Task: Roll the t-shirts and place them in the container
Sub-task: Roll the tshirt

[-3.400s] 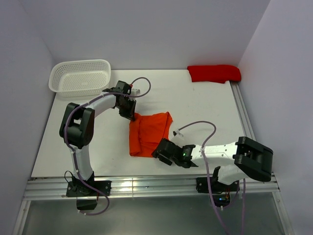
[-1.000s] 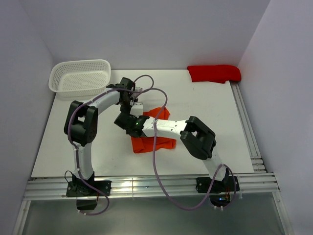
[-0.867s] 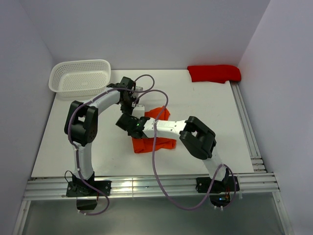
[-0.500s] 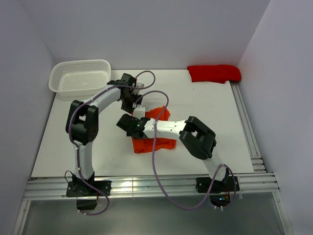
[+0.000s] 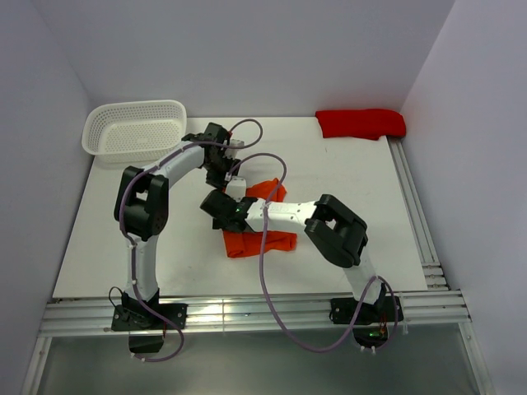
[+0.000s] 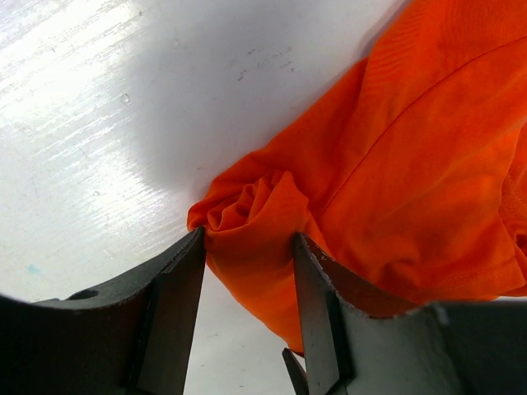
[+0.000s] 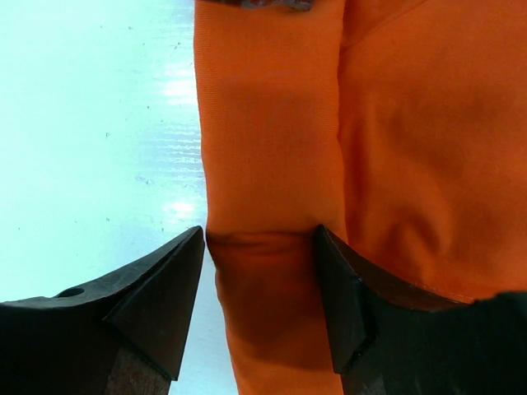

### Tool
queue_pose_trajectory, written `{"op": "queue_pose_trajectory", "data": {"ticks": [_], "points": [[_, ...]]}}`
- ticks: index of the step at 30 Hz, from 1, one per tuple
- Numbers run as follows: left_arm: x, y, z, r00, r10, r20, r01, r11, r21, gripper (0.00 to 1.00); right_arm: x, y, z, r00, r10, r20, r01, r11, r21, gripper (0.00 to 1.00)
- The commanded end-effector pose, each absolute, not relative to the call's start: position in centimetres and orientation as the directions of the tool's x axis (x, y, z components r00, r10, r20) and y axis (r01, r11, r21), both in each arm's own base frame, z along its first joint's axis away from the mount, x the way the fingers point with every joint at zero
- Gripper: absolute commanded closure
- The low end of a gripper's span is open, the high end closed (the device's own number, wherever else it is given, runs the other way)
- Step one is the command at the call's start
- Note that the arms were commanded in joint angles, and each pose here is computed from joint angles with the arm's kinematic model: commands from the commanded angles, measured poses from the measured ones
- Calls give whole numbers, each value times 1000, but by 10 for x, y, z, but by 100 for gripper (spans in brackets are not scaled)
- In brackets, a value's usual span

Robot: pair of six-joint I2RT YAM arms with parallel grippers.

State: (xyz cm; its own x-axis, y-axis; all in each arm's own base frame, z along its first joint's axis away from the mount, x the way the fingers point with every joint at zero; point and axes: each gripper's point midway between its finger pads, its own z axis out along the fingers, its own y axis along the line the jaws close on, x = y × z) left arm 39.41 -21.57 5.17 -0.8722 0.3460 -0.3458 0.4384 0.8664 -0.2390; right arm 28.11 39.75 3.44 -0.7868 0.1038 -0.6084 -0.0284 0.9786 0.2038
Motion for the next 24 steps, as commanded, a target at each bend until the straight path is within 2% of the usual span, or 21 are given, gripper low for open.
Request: {"op": "queue_pose_trajectory", "data": {"ticks": [1,5,9,13,16,17,21,24], "points": [[397,-219,57,-867,354,-351,451,856,-253,48,270,397,27,-823,66,-565,-59,978,201,35],[397,-218,54,-870,355,-344,449,858,-249,48,271,397,25,-826,57,-561,-66,978,196,34],[398,-218,54,-870,355,-344,448,859,-248,48,271,387,21,-833,25,-552,-50,991,120,33],[399,-220,58,-867,355,-348,452,856,-252,46,271,381,17,-845,8,-535,-28,998,58,41],[401,-222,67,-863,355,-359,459,849,-262,42,267,377,16,-850,18,-526,-18,998,64,57],[402,-223,71,-863,351,-364,460,843,-279,40,266,378,16,-851,24,-524,-20,997,77,62],[406,-226,98,-848,342,-404,484,810,-331,35,268,384,18,-847,77,-527,-27,982,187,65],[404,-224,118,-831,344,-437,517,765,-383,34,270,395,37,-840,158,-519,-53,928,368,70]]}}
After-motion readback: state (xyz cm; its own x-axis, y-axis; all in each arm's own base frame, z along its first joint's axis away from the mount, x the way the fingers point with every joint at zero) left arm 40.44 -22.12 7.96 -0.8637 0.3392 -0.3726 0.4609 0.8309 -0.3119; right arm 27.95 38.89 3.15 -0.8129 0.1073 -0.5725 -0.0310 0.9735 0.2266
